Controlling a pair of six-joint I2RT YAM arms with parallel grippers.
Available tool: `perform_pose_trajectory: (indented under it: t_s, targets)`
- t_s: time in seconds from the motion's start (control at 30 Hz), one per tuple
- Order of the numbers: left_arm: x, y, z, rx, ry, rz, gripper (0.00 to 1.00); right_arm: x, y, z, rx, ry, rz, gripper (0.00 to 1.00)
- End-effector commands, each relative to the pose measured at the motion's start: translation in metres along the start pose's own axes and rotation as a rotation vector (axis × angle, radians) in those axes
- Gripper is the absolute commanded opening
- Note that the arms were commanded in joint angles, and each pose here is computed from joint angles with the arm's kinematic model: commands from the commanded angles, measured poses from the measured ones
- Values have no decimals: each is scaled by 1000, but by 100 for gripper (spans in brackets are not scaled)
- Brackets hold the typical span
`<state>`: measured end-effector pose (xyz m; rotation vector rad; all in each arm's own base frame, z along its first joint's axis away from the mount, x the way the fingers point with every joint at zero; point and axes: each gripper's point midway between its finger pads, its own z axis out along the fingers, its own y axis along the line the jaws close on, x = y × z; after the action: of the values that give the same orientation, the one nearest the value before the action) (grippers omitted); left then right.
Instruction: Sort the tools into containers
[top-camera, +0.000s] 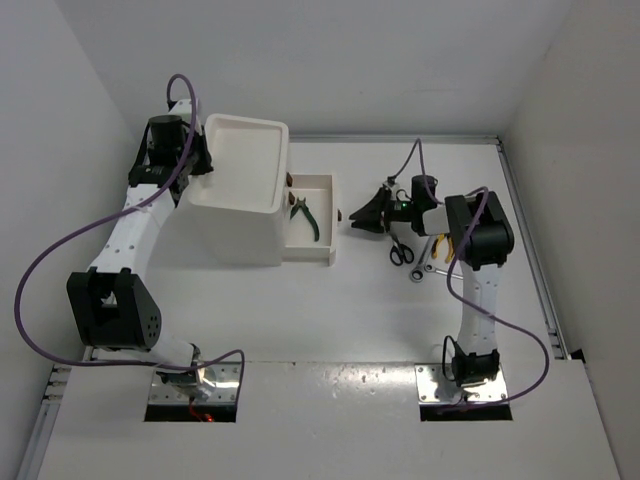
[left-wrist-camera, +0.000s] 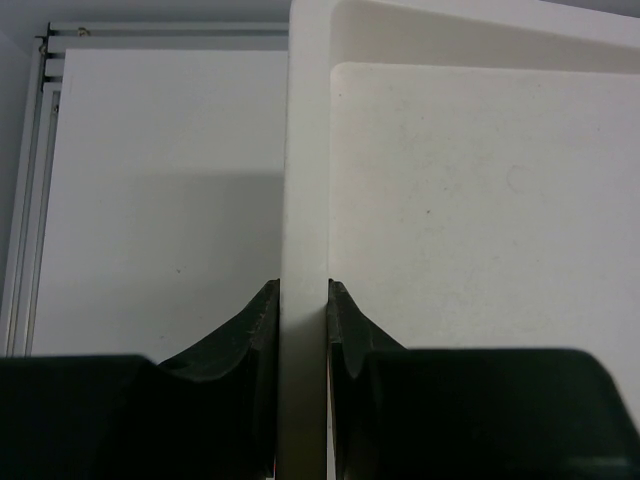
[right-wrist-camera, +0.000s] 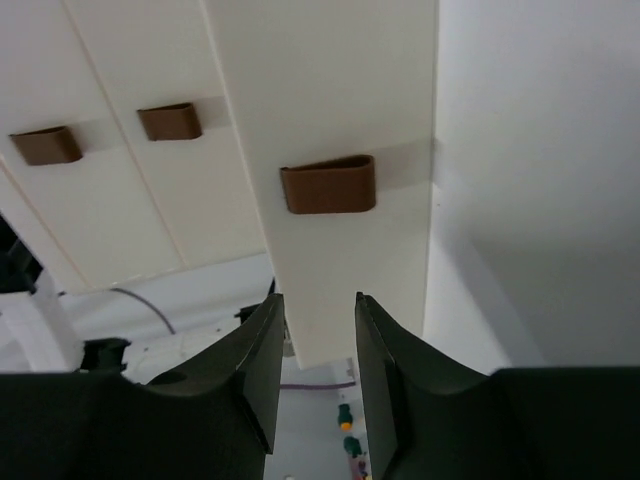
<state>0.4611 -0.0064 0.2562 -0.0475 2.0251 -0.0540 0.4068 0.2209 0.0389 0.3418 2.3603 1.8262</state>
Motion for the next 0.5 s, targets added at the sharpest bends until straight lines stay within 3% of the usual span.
perform_pose_trajectory:
  t_s: [0.0, 0.13, 0.47]
  targets:
    - [72, 3, 13, 0, 221, -58, 0, -4, 44, -4, -178, 43, -59, 35]
    - [76, 4, 13, 0, 230, -59, 0, 1, 46, 8, -261, 65, -48, 35]
    - [88, -3, 13, 35, 253, -73, 0, 10, 43, 49, -284, 149, -15, 35]
